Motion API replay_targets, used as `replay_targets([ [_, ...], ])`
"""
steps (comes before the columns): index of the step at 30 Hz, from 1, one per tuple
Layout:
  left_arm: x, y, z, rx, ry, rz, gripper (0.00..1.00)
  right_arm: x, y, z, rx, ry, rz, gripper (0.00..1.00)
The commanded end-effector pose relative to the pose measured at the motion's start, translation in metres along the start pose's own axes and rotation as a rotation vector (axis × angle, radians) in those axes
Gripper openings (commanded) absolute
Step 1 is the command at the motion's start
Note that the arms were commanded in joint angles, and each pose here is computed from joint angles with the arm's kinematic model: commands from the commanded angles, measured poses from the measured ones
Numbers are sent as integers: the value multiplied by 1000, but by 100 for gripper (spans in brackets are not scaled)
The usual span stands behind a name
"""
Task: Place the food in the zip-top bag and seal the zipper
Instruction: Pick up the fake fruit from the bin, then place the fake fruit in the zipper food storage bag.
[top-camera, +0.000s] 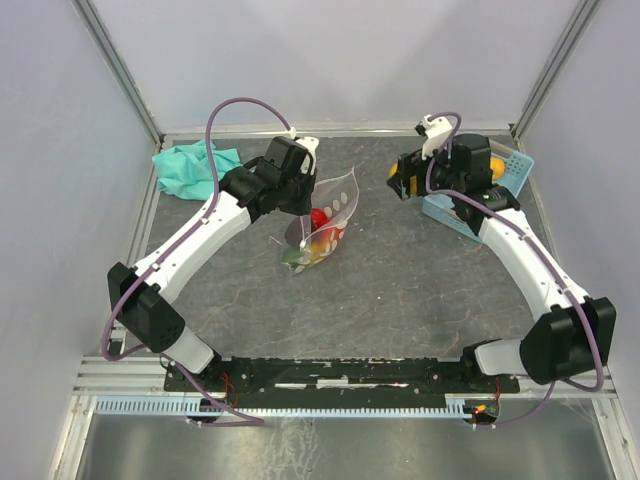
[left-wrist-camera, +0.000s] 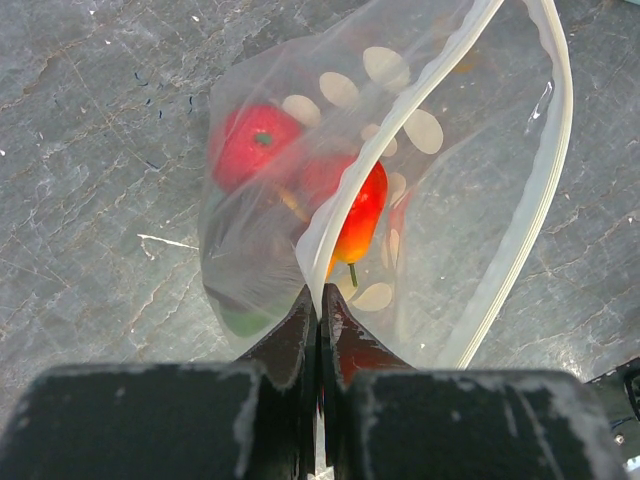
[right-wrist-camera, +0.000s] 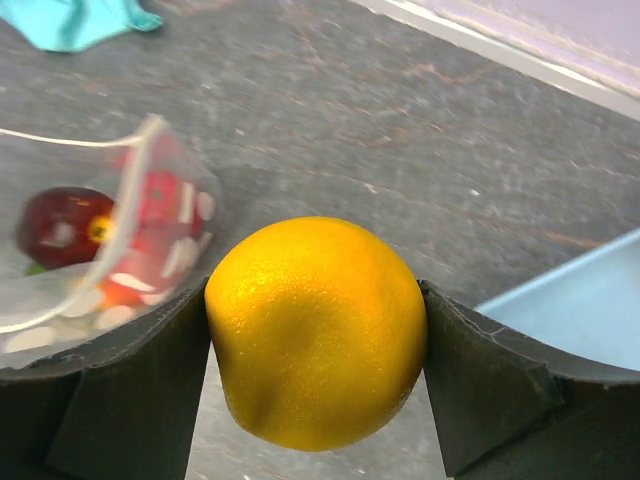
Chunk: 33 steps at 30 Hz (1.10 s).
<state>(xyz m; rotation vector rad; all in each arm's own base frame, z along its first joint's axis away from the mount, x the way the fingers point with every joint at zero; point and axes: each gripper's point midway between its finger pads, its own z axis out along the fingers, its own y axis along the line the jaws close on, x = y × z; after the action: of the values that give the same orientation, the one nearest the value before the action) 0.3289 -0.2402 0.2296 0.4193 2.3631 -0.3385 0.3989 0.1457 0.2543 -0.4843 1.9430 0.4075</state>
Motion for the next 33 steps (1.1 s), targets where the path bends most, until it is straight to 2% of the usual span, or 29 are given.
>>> replay_targets([
  [1, -20, -4, -11, 32, -81, 25, 3, -42, 46, -14, -115, -167, 25, 62],
  [10, -21, -7, -12, 45, -86, 11, 3, -71, 145, -13, -392, -333, 18, 62],
  [14, -21, -7, -14, 45, -93, 4, 3, -69, 173, 0, -469, -348, 15, 63],
  [22, -18, -7, -18, 51, -95, -7, 3, -27, 172, 47, -428, -265, 26, 65],
  [33, -17, -14, -16, 87, -84, -14, 3, -10, 162, 82, -349, -202, 57, 74],
])
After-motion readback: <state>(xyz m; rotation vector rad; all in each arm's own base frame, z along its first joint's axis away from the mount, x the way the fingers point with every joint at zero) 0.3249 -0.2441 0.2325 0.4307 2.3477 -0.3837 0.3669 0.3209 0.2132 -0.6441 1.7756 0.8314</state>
